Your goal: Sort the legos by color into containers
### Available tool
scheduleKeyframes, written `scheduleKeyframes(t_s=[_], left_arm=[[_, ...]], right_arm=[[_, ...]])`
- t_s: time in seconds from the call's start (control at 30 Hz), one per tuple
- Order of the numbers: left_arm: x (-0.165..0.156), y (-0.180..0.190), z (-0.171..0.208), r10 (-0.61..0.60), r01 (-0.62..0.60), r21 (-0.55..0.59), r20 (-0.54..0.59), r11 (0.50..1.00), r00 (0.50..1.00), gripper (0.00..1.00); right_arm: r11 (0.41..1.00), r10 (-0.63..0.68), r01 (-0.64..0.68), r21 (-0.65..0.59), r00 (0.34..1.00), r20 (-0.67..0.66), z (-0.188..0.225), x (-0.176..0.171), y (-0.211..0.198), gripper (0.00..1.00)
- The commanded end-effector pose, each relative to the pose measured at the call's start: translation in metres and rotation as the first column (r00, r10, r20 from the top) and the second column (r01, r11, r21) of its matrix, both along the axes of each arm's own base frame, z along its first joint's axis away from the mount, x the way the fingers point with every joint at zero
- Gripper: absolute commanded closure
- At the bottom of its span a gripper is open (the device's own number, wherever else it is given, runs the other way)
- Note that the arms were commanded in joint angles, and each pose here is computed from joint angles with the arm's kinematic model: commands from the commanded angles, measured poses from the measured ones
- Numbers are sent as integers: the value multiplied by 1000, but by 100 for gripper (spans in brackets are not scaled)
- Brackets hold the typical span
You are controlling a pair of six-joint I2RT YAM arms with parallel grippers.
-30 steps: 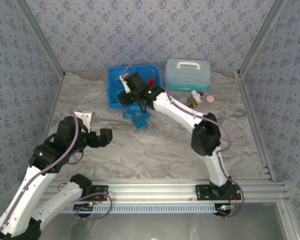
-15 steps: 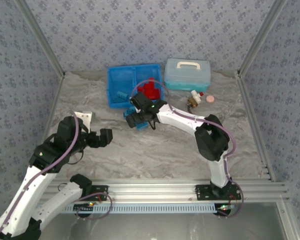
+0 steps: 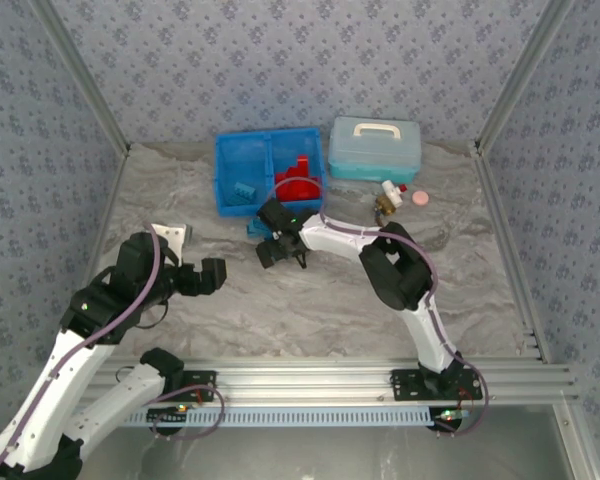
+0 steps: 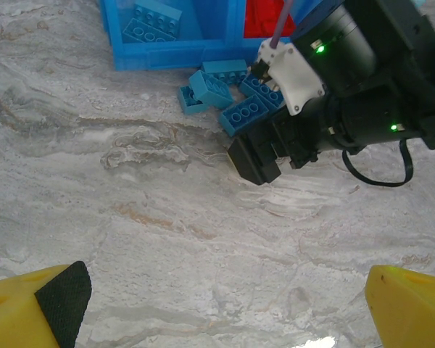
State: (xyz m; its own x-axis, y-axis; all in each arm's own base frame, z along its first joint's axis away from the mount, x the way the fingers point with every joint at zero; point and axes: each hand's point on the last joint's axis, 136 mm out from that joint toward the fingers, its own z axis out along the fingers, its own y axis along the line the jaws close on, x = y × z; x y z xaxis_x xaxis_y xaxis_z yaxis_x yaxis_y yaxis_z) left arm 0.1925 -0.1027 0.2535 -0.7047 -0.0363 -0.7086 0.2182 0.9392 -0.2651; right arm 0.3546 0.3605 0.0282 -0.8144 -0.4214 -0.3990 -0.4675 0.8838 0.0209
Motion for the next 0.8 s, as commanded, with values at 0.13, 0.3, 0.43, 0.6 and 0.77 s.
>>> scheduleKeyframes(t_s=[0.13,0.3,0.43,0.6,0.77], left_arm=[[3,0,-1,3,-3,0,14,1000,1000,1],[3,0,-1,3,-3,-2,12,1000,1000,1],[2,1,1,5,-5,1,16,1000,1000,1],[3,1,1,8,-8,-4,17,1000,1000,1],[5,2,9,26,-25,-23,47,999,999,1]], right_arm=[[998,-27,27,-55,1000,10,-11,3,-4,26],[999,-12,12,-44,1000,3,-10,2,1,39],[1000,-7,8,-23,1000,30,12,1,3,41],[995,18,-31,92,990,138,81,-4,18,40],[962,22,-88,257,968,249,142,9,52,39]])
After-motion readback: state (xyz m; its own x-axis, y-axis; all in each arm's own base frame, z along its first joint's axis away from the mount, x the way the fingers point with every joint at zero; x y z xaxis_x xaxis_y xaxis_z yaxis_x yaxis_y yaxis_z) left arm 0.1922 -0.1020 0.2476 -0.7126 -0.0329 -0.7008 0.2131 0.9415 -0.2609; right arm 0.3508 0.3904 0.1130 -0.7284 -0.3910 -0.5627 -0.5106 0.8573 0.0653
